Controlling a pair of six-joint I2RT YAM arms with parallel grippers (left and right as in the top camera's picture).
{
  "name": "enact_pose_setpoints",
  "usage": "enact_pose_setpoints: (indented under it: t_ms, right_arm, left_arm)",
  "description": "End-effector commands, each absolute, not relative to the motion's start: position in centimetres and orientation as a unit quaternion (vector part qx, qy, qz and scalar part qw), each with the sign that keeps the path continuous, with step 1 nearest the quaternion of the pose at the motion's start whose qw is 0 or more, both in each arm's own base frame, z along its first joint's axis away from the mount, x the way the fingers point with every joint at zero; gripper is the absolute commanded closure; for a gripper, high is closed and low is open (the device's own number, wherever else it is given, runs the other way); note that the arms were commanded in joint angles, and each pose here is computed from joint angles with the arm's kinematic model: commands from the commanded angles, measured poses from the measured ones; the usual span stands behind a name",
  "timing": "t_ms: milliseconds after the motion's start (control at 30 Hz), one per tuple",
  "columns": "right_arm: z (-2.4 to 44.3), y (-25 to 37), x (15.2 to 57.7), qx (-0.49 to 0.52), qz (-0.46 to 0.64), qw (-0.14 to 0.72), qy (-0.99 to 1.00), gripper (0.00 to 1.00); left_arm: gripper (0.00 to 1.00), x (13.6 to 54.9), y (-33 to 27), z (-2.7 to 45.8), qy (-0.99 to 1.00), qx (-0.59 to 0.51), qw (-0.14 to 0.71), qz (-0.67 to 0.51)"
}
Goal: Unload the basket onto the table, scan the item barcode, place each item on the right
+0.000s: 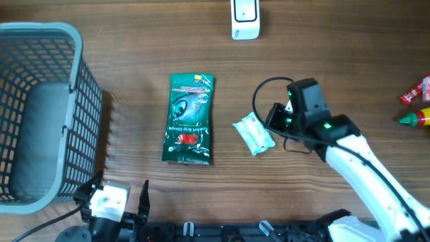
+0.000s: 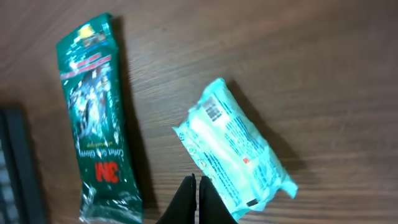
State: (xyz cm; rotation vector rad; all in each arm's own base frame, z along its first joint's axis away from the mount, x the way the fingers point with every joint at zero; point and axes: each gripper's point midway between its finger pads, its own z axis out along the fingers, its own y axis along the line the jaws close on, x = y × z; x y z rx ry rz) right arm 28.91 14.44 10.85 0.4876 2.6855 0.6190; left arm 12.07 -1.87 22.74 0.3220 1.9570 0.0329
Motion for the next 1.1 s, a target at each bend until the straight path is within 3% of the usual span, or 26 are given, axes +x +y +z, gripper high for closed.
enact_pose_setpoints:
  t_ms: [0, 200, 300, 367, 400, 433, 533, 633, 700, 733, 767, 800, 933, 1067]
  right_arm:
    - [6.2, 15.6, 28.0, 0.26, 0.196, 0.082, 0.942, 0.96]
    - [-2.1, 16.3, 25.4, 0.271, 0.112, -0.019, 0.956, 0.93]
    - [-1.3, 16.3, 25.8, 0.261, 0.116, -0.004, 0.958, 0.72]
    - [-0.2, 16.3, 26.3, 0.249, 0.121, 0.013, 0.961, 0.41]
    - [0.4, 16.2, 26.4, 0.246, 0.119, 0.019, 0.962, 0.38]
    - [1.2, 16.1, 26.7, 0.239, 0.117, 0.027, 0.964, 0.27]
    - [4.1, 15.9, 28.0, 0.201, 0.109, 0.058, 0.972, 0.22]
    - [8.3, 18.0, 29.6, 0.025, 0.155, 0.111, 0.981, 0.21]
    - [8.7, 17.0, 29.8, -0.04, 0.121, 0.136, 0.983, 0.21]
    - [8.0, 15.4, 29.7, 0.016, 0.083, 0.131, 0.988, 0.46]
    - [7.3, 13.1, 29.0, 0.124, 0.035, 0.123, 0.984, 0.87]
    - [7.0, 12.2, 28.9, 0.158, 0.018, 0.127, 0.979, 0.95]
    - [6.1, 11.0, 31.0, 0.17, -0.018, 0.179, 0.969, 0.96]
    - [2.7, 10.2, 30.8, 0.171, -0.059, 0.144, 0.973, 0.96]
  left_arm:
    - [0.0, 12.0, -2.0, 23.0, 0.821, 0.141, 0.553, 0.013]
    - [0.0, 12.0, -2.0, 23.0, 0.821, 0.141, 0.553, 0.013]
    - [0.0, 12.0, -2.0, 23.0, 0.821, 0.141, 0.553, 0.013]
    - [0.0, 12.0, -2.0, 23.0, 0.821, 0.141, 0.553, 0.013]
    - [0.0, 12.0, -2.0, 23.0, 0.821, 0.141, 0.553, 0.013]
    - [0.0, 12.0, -2.0, 23.0, 0.821, 0.141, 0.553, 0.013]
    - [0.0, 12.0, -2.0, 23.0, 0.821, 0.141, 0.553, 0.013]
    - [0.0, 12.0, -2.0, 23.0, 0.821, 0.141, 0.553, 0.013]
    - [0.0, 12.0, -2.0, 23.0, 0.821, 0.141, 0.553, 0.013]
    - [0.0, 12.0, -2.0, 23.0, 0.821, 0.141, 0.553, 0.013]
    - [0.0, 12.0, -2.0, 23.0, 0.821, 0.141, 0.553, 0.013]
    - [0.0, 12.0, -2.0, 23.0, 0.821, 0.141, 0.553, 0.013]
    - [0.0, 12.0, -2.0, 23.0, 0.821, 0.141, 0.553, 0.013]
    - [0.0, 12.0, -2.0, 23.0, 0.821, 0.141, 0.553, 0.013]
